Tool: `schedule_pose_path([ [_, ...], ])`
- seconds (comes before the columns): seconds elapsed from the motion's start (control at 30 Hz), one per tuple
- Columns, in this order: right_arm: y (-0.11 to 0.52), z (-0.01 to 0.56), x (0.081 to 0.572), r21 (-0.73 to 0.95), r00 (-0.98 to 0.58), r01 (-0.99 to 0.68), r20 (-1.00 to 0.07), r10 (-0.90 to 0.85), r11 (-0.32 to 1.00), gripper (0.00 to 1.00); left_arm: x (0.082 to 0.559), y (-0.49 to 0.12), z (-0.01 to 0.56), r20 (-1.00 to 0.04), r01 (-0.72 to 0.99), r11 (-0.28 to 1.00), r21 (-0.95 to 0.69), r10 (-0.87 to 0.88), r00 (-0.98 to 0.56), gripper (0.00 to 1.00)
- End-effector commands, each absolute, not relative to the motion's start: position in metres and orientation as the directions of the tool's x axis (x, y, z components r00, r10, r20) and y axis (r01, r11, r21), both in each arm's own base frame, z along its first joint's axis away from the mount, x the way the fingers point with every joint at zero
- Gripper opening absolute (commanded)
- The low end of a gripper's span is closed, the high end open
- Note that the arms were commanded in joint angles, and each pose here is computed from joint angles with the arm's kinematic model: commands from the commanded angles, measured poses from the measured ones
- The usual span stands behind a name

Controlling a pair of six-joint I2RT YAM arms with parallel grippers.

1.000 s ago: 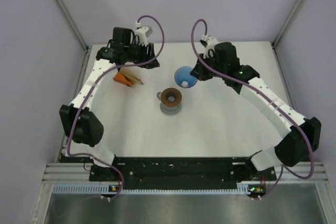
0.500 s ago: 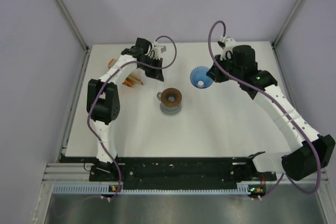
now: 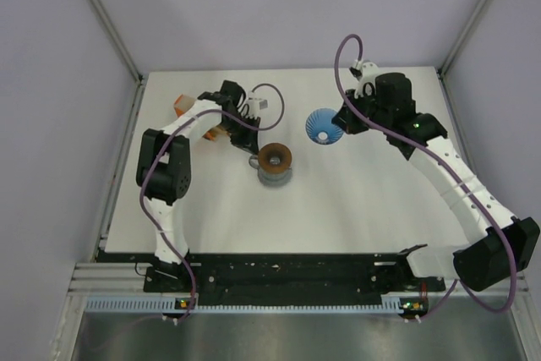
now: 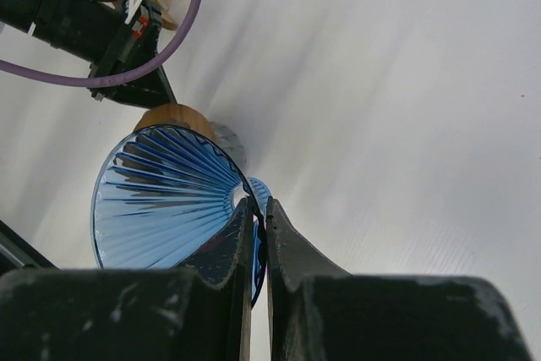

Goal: Place the coffee filter in the dripper

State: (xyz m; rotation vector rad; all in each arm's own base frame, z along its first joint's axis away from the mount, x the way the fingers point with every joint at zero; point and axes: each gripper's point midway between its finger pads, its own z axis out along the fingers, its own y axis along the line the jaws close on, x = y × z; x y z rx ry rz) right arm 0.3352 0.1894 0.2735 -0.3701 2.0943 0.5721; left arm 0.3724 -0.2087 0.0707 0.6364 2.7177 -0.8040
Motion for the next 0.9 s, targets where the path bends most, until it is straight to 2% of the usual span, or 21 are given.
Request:
schedule_pose_path([
  [0.0, 0.189, 0.297, 0.331, 0.25, -0.485, -0.506, -0.874, -0.032, 0.825, 0.0, 0.357, -0.204, 0.102, -0.383, 0.518, 0.727, -0.452, 0.366, -0.848, 0.01],
  [0.2, 0.204, 0.289, 0.329, 0.292, -0.517, -0.536, -0.855, -0.035, 0.792, 0.0, 0.328, -0.197, 0.103, -0.35, 0.514, 0.718, -0.469, 0.383, -0.855, 0.02],
  [0.37, 0.248, 0.285, 0.327, 0.265, -0.505, -0.605, -0.857, -0.104, 0.751, 0.0, 0.351, -0.179, 0.128, -0.416, 0.493, 0.791, -0.363, 0.336, -0.845, 0.07],
  [0.47, 0.278, 0.28, 0.329, 0.265, -0.505, -0.653, -0.851, -0.147, 0.71, 0.0, 0.373, -0.162, 0.154, -0.471, 0.438, 0.834, -0.336, 0.254, -0.845, 0.18],
  [0.57, 0.301, 0.274, 0.333, 0.298, -0.521, -0.681, -0.839, -0.157, 0.669, 0.0, 0.387, -0.149, 0.183, -0.52, 0.386, 0.857, -0.34, 0.171, -0.837, 0.33],
  [0.7, 0.327, 0.26, 0.341, 0.31, -0.539, -0.695, -0.822, -0.185, 0.648, 0.0, 0.379, -0.155, 0.219, -0.56, 0.36, 0.838, -0.411, 0.08, -0.825, 0.52],
  [0.8, 0.339, 0.248, 0.345, 0.325, -0.559, -0.697, -0.804, -0.201, 0.639, 0.0, 0.368, -0.171, 0.238, -0.567, 0.375, 0.778, -0.504, 0.03, -0.823, 0.6],
  [0.87, 0.341, 0.238, 0.349, 0.33, -0.576, -0.687, -0.791, -0.207, 0.648, 0.0, 0.36, -0.179, 0.245, -0.563, 0.381, 0.749, -0.542, 0.014, -0.827, 0.61],
])
